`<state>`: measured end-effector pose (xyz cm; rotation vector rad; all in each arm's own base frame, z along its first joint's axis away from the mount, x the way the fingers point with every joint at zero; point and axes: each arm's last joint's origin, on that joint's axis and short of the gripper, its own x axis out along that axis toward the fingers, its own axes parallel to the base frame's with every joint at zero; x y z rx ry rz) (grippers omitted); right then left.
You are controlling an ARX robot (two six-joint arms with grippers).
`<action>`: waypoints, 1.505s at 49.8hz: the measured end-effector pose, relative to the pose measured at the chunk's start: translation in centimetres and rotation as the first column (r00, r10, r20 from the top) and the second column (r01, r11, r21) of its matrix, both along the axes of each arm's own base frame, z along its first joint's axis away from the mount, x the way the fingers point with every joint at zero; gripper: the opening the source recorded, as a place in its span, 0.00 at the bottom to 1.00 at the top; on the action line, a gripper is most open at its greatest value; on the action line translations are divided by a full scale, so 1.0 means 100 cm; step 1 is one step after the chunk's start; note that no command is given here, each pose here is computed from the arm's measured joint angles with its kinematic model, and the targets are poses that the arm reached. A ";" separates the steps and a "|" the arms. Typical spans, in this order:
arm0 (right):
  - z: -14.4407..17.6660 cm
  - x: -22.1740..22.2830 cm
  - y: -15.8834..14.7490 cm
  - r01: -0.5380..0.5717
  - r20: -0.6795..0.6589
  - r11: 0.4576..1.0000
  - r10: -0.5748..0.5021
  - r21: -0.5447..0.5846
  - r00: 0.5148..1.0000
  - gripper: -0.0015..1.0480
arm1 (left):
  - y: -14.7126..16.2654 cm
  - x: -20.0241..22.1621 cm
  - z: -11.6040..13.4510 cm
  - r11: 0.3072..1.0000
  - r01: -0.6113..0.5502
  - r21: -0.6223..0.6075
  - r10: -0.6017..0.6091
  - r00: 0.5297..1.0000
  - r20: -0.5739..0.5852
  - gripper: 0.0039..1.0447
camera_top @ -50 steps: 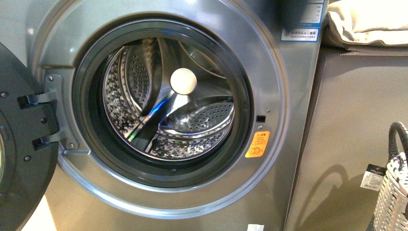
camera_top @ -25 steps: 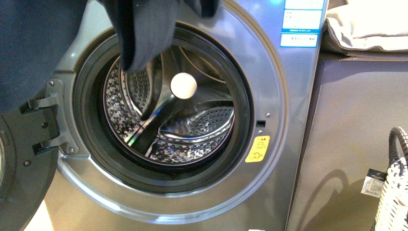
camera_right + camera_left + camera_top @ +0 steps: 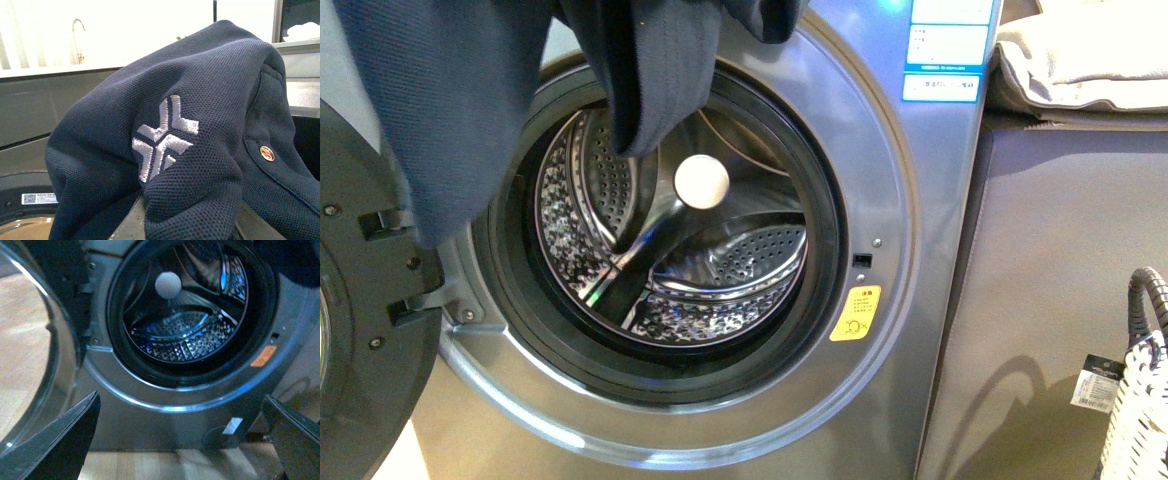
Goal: Put clothes into washing machine
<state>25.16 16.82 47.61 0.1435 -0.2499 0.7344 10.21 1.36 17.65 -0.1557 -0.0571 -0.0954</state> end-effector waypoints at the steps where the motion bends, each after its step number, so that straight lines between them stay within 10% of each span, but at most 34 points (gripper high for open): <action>1: 0.000 0.000 0.000 -0.001 0.000 1.000 0.001 0.000 1.000 0.17 | 0.004 0.001 0.003 1.000 -0.018 -0.012 0.018 1.000 0.008 0.94; 14: 0.000 0.000 0.000 -0.001 -0.002 1.000 0.001 0.002 1.000 0.17 | 0.045 0.037 0.104 0.997 -0.044 0.067 0.026 0.968 0.248 0.94; 38: 0.000 0.000 0.000 -0.001 -0.002 1.000 0.001 0.002 1.000 0.17 | 0.005 0.122 0.222 0.928 0.326 0.177 -0.370 0.856 0.362 0.94; 58: 0.000 0.000 0.000 -0.002 -0.002 1.000 0.002 0.002 1.000 0.17 | -0.049 0.138 0.226 0.622 0.734 0.271 -0.778 0.540 0.323 0.94; 75: 0.000 0.000 0.000 -0.001 -0.002 1.000 0.001 0.002 1.000 0.17 | -0.053 0.150 0.217 0.558 0.798 0.229 -0.821 0.489 0.294 0.94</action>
